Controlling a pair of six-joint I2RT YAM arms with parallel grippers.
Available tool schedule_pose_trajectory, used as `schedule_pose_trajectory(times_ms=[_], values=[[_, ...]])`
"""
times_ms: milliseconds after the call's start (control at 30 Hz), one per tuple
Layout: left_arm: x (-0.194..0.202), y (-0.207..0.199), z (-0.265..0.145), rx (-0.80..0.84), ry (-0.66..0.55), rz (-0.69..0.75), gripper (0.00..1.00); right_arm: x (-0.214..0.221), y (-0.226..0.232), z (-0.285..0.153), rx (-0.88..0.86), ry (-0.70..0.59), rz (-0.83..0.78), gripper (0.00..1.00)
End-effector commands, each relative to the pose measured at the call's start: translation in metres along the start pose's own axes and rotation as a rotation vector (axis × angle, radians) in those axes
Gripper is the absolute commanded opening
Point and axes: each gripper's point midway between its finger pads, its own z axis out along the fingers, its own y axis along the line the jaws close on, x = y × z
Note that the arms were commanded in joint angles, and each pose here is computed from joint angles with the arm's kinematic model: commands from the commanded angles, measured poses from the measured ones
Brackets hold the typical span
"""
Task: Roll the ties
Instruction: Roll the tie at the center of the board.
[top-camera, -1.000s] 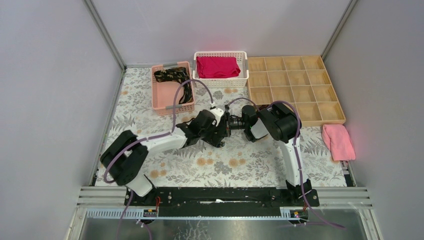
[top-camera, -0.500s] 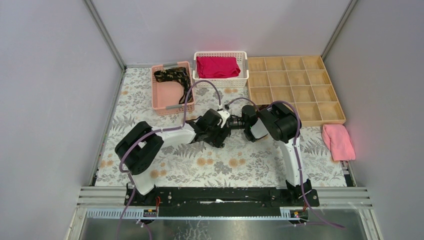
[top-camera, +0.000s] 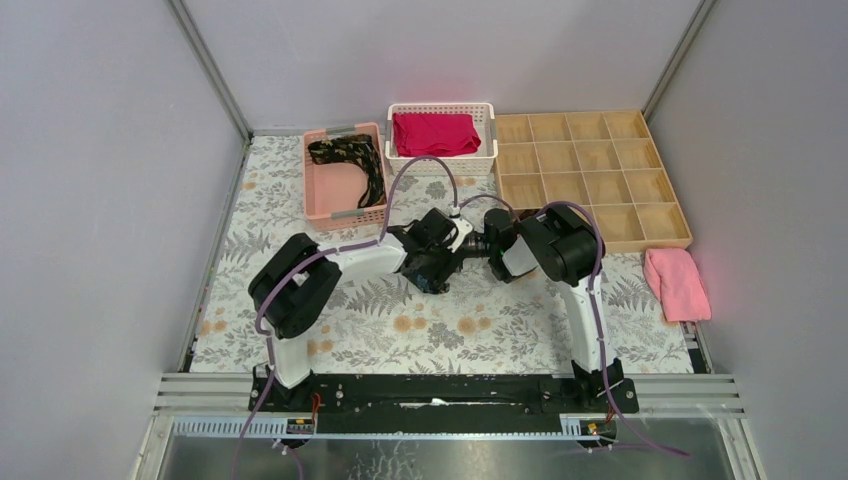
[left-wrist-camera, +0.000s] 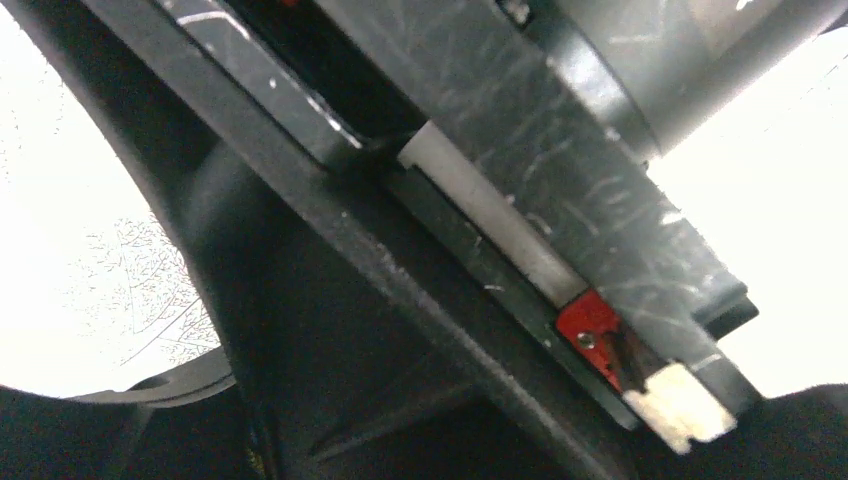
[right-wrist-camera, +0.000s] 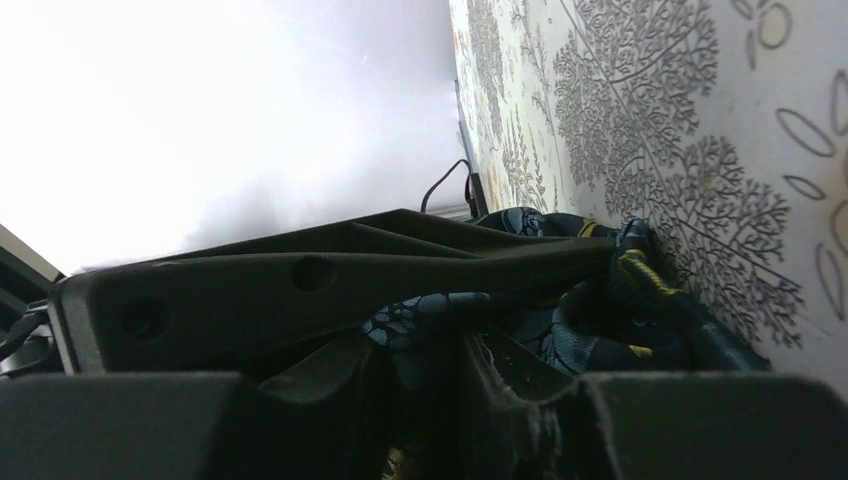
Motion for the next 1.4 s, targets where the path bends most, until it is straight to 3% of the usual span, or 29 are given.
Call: schedule_pose_trajectory(times_ms=[0,67,200,433,500,1200,1300,1367], values=[[0.07,-0.011,0.043,0.03,0.237,-0.087,0.54,0.004,0.023,-0.002,-0.012,0.031,-0.097,0.32],[0.074,-0.013,0.045,0.039,0.259,-0.095,0.48,0.004,0.023,-0.002,-0.003,0.03,-0.103,0.33],[0.075,-0.014,0.042,0.041,0.265,-0.103,0.49,0.003,0.024,-0.004,0.022,0.019,-0.127,0.38],[0.077,-0.013,0.044,0.056,0.273,-0.133,0.52,0.0,0.02,-0.011,0.182,-0.042,-0.208,0.69],[0.079,-0.013,0.045,0.075,0.279,-0.145,0.53,-0.005,0.027,-0.019,0.27,-0.079,-0.289,0.72],[0.083,-0.018,0.049,0.123,0.296,-0.147,0.52,-0.039,0.058,-0.063,0.335,-0.318,-0.34,0.73],[0.084,-0.017,0.05,0.113,0.304,-0.147,0.5,-0.044,0.052,-0.067,0.383,-0.336,-0.359,0.68],[0.086,-0.016,0.051,0.084,0.315,-0.143,0.42,-0.045,0.047,-0.066,0.388,-0.314,-0.366,0.67]])
